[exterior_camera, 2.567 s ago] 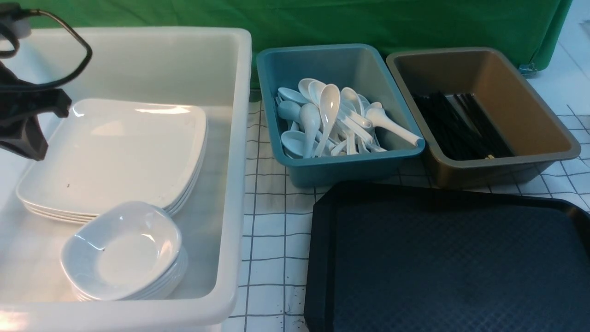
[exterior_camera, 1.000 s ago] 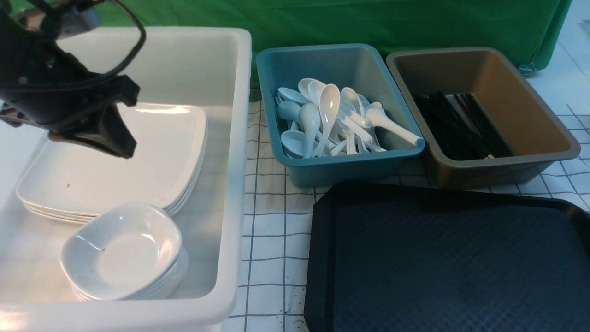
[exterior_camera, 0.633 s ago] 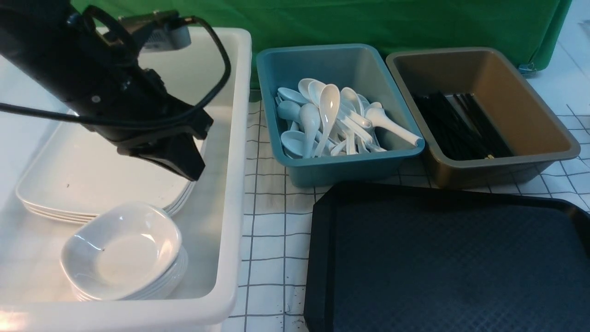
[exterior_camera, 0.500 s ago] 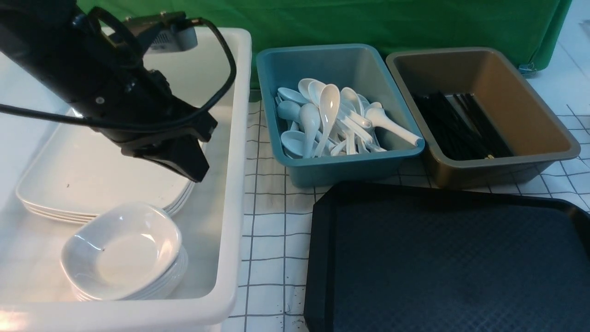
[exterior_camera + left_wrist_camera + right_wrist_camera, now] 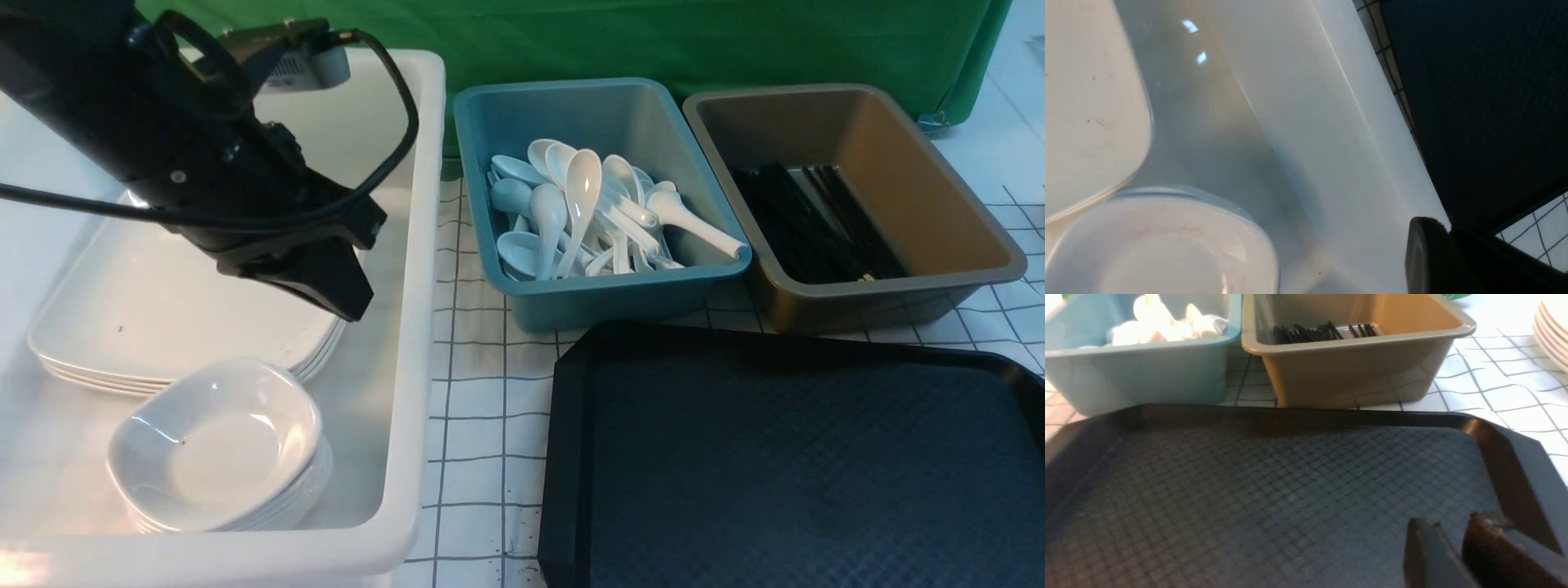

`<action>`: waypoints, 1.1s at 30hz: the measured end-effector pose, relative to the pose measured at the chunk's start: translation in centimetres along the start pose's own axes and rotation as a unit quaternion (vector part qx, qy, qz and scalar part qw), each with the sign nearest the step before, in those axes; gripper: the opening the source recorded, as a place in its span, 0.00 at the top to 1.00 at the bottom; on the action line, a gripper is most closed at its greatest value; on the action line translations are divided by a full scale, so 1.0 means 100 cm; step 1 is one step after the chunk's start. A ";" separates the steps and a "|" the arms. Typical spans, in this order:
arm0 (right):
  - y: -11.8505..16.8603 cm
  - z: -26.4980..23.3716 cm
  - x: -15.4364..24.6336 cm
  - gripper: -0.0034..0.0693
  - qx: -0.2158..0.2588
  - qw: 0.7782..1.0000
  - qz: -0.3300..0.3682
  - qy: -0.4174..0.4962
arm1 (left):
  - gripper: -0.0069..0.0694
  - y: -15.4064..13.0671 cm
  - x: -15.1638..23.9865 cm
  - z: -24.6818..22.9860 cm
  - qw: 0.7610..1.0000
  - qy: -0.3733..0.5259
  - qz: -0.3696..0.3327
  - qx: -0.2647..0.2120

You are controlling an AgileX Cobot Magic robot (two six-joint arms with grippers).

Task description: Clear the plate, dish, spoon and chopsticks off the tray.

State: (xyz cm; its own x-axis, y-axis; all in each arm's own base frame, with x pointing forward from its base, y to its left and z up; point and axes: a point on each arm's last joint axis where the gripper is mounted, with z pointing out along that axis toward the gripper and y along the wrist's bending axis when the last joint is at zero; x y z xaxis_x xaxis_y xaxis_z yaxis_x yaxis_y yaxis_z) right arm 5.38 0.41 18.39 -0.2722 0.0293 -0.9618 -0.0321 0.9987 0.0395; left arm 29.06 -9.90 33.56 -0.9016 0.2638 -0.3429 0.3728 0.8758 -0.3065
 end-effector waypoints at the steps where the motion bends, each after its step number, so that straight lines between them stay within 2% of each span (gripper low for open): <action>1: 0.000 0.000 0.000 0.68 0.000 1.000 -0.001 0.000 | 0.82 -0.001 0.000 0.000 1.000 -0.001 -0.001 0.002; 6: 0.000 0.000 0.000 0.67 0.001 1.000 -0.003 0.000 | 0.82 -0.016 0.007 -0.020 1.000 -0.027 0.009 0.009; 10: 0.000 0.000 0.000 0.66 0.001 1.000 -0.003 0.000 | 0.82 -0.045 0.025 -0.049 0.996 -0.065 0.064 0.005; 14: 0.000 0.000 0.000 0.64 0.001 1.000 -0.003 0.000 | 0.83 -0.072 0.065 -0.080 0.986 -0.102 0.133 -0.003; 15: 0.000 0.000 0.000 0.64 0.001 1.000 -0.003 0.000 | 0.83 -0.072 0.068 -0.079 0.986 -0.099 0.135 -0.003; 19: 0.000 0.000 0.000 0.63 0.001 1.000 -0.003 0.000 | 0.90 -0.072 0.126 -0.080 0.985 -0.108 0.132 0.016; 23: 0.000 0.000 0.000 0.63 0.001 1.000 -0.004 0.000 | 0.91 -0.064 0.162 -0.063 0.983 -0.144 0.109 0.043; 25: 0.000 0.000 0.000 0.63 0.001 1.000 -0.004 0.000 | 0.91 -0.058 0.181 -0.053 0.970 -0.219 0.088 0.060; 28: 0.000 0.000 0.000 0.63 0.001 1.000 -0.004 0.000 | 0.91 -0.048 0.190 -0.044 0.945 -0.314 0.069 0.058; 29: 0.000 0.000 0.000 0.62 0.001 1.000 -0.004 0.000 | 0.91 -0.040 0.194 -0.038 0.923 -0.378 0.055 0.053; 30: 0.000 0.000 0.000 0.62 0.001 1.000 -0.004 0.000 | 0.91 -0.039 0.195 -0.039 0.919 -0.387 0.054 0.053; 33: 0.000 0.000 0.000 0.62 0.001 1.000 -0.004 0.000 | 0.91 -0.028 0.199 -0.033 0.877 -0.478 0.036 0.040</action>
State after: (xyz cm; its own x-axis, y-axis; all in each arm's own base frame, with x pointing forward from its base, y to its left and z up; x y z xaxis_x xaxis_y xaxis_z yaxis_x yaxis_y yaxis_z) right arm 5.38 0.39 18.39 -0.2723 0.0217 -0.9620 -0.0314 0.9990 0.0314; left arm 9.35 -5.75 30.55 -0.2931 -0.1750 -0.9399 0.4698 0.8299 -0.3010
